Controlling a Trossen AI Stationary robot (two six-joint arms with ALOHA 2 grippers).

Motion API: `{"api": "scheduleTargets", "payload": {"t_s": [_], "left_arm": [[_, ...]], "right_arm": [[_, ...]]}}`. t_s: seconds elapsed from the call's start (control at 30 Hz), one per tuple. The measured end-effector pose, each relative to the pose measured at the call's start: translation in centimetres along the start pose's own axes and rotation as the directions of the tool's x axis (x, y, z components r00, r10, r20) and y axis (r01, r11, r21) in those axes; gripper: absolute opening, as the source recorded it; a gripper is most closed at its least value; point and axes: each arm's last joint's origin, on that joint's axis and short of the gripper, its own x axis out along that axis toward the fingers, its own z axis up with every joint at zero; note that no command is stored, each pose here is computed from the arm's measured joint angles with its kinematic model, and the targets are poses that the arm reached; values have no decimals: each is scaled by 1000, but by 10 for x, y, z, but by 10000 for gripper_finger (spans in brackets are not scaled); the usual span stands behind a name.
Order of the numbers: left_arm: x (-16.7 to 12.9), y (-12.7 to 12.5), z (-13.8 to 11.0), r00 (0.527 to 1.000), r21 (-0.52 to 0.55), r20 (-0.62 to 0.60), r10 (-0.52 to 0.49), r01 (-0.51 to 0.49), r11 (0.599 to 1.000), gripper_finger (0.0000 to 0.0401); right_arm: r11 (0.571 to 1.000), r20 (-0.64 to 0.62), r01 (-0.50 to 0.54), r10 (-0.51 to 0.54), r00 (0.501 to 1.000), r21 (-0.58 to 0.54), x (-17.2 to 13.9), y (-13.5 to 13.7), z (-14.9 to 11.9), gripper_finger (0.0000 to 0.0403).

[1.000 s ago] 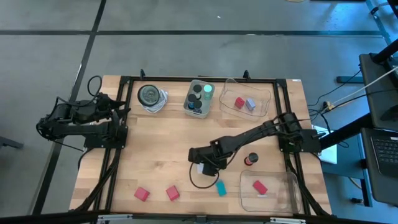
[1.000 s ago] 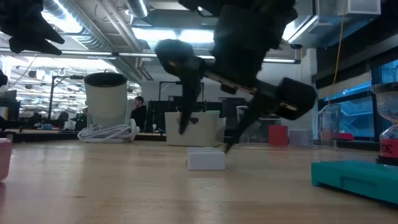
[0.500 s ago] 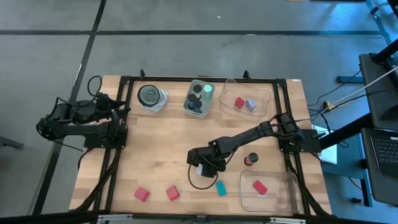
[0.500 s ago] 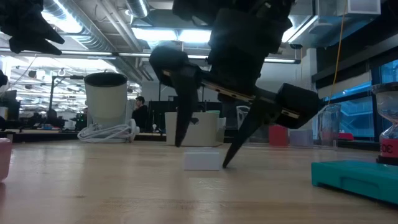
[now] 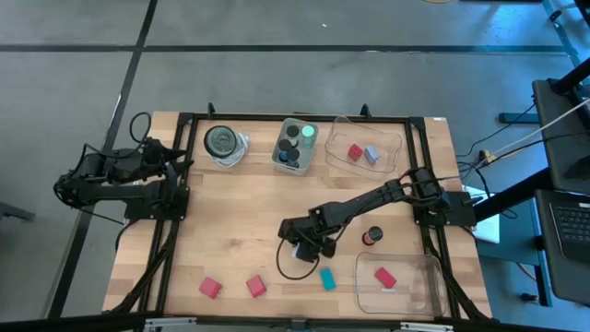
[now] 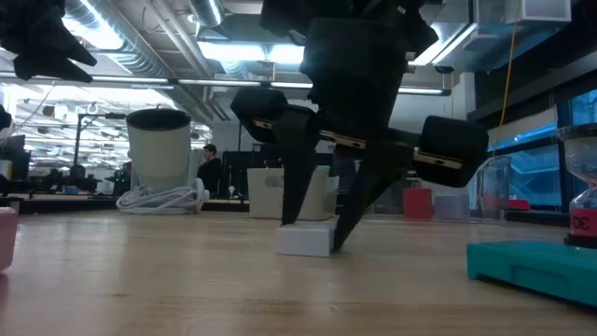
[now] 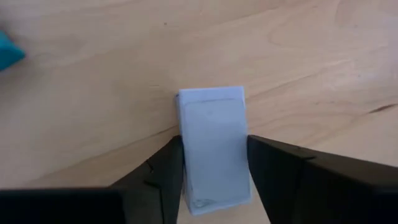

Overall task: Pick & Place Office items
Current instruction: Put the white digital timer into the bottom transparent bin

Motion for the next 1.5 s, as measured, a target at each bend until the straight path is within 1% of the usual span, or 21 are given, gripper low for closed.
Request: {"api": "scheduleTargets", "payload": {"t_s": [0.1,0.27,0.37,0.43,0.53,0.6,0.77,0.8,0.87,0.93,1.0,1.07,1.13,1.23,1.3,1.37,1.43,1.5], "left_arm": [[0,0,0,1000,0,0,0,0,1000,237],[0,0,0,1000,0,0,-1,1,1000,237],[0,0,0,1000,2,-2,-4,4,1000,237],[0,0,0,1000,5,-5,-11,11,1000,237],[0,0,0,1000,4,-4,-13,13,1000,237],[0,-1,0,1000,4,-4,-13,13,1000,237],[0,0,0,1000,2,-4,-13,13,1000,237],[0,-1,0,1000,2,-4,-13,13,1000,237],[0,0,0,1000,-1,-4,-13,13,1000,237],[0,0,0,1000,-8,-4,-13,13,1000,237],[0,0,0,1000,-9,-3,-13,13,1000,237],[0,0,0,1000,-9,-1,-9,9,1000,237],[0,0,0,1000,-9,3,-2,2,1000,237],[0,0,0,1000,-9,6,4,-4,1000,237],[0,0,0,1000,-9,6,4,-3,1000,237],[0,0,0,1000,-9,6,4,-4,1000,237],[0,0,0,1000,-9,7,4,-4,1000,237],[0,0,0,1000,-9,6,4,-4,1000,237]], "right_arm": [[999,-5,0,0,1000,44,0,1,1,150],[991,-28,-11,15,999,132,-9,6,3,159],[983,-20,1,3,1000,185,-22,6,7,152],[969,-8,13,-12,1000,247,-33,5,9,146],[940,-2,23,-24,1000,341,-48,5,11,134],[921,17,40,-51,999,387,-62,4,14,122],[866,66,70,-118,991,496,-94,3,21,72],[852,75,73,-131,989,519,-98,2,22,64],[806,102,64,-153,983,588,-101,0,24,55],[767,123,23,-132,984,641,-100,-1,22,57],[748,133,1,-120,984,664,-92,-4,20,74],[742,118,-5,-99,988,670,-84,-3,18,102],[748,131,0,-117,984,664,-76,-6,19,140],[752,138,-3,-117,984,659,-63,-8,19,202],[751,147,-26,-94,985,660,-57,-9,16,241],[752,186,-63,-80,979,656,-49,-11,15,273],[748,196,-93,-50,979,657,-41,-11,13,296],[749,204,-98,-50,978,655,-32,-12,12,308]]}}
